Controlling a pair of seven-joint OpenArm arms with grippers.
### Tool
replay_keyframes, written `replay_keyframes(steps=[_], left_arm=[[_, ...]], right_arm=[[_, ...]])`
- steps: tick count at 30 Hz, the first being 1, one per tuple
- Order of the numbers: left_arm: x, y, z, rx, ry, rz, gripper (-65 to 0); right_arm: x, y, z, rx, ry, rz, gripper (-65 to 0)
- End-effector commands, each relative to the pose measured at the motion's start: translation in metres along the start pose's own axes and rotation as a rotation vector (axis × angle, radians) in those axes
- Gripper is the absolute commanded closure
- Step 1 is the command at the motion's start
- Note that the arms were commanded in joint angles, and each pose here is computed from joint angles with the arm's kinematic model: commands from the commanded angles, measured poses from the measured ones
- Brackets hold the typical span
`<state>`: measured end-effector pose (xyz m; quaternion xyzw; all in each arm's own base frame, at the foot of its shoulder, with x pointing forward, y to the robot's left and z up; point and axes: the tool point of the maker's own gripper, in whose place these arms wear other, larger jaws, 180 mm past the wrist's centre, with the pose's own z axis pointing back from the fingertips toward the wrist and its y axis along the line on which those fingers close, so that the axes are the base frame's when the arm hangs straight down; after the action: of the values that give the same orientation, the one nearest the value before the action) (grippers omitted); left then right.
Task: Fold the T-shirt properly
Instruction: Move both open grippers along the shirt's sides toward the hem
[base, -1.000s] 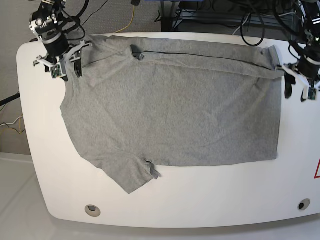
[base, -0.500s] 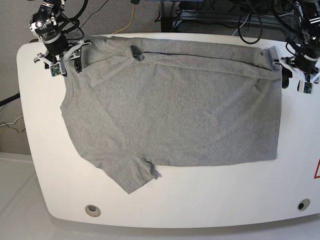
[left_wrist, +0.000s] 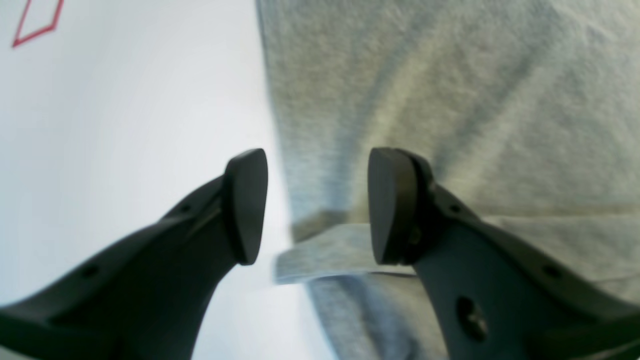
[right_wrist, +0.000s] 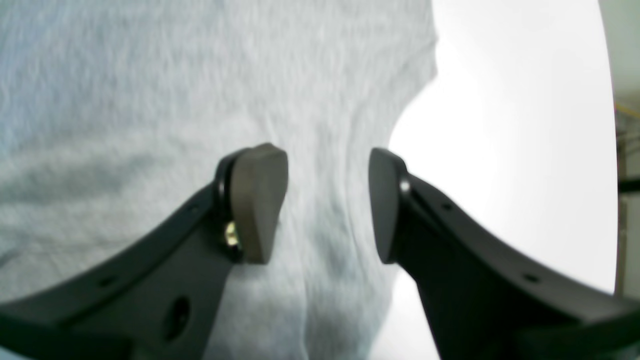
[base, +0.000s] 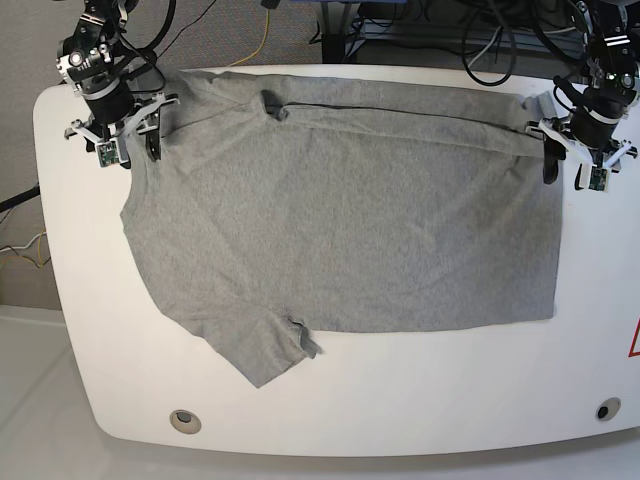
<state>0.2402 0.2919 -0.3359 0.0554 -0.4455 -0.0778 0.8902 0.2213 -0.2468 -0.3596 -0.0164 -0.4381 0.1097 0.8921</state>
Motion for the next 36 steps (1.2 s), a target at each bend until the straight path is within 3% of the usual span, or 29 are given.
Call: replay_keyframes(steps=[1, 13, 23, 36], left_arm=[[0.02, 0.008, 0.0, 0.03, -0.069, -0.002, -29.6], [0.036, 0.039, -0.028, 0.081, -0.092, 0.064, -31.9], [0.037, 0.052, -0.063, 0.038, -0.055, 0.142, -32.9], [0.045, 0.05, -0.041, 0.03, -0.093, 0.062, -32.5]], right_arm=[[0.017, -0.005, -0.001, -0.007, -0.048, 0.009, -29.4], [0.058, -0.01, -0.033, -0.002, -0.088, 0.0, -30.2], [0.075, 0.003, -0.065, 0.055, -0.084, 0.016, -30.3], [0.075, 0.001, -0.058, 0.044, -0.085, 0.023, -30.0]])
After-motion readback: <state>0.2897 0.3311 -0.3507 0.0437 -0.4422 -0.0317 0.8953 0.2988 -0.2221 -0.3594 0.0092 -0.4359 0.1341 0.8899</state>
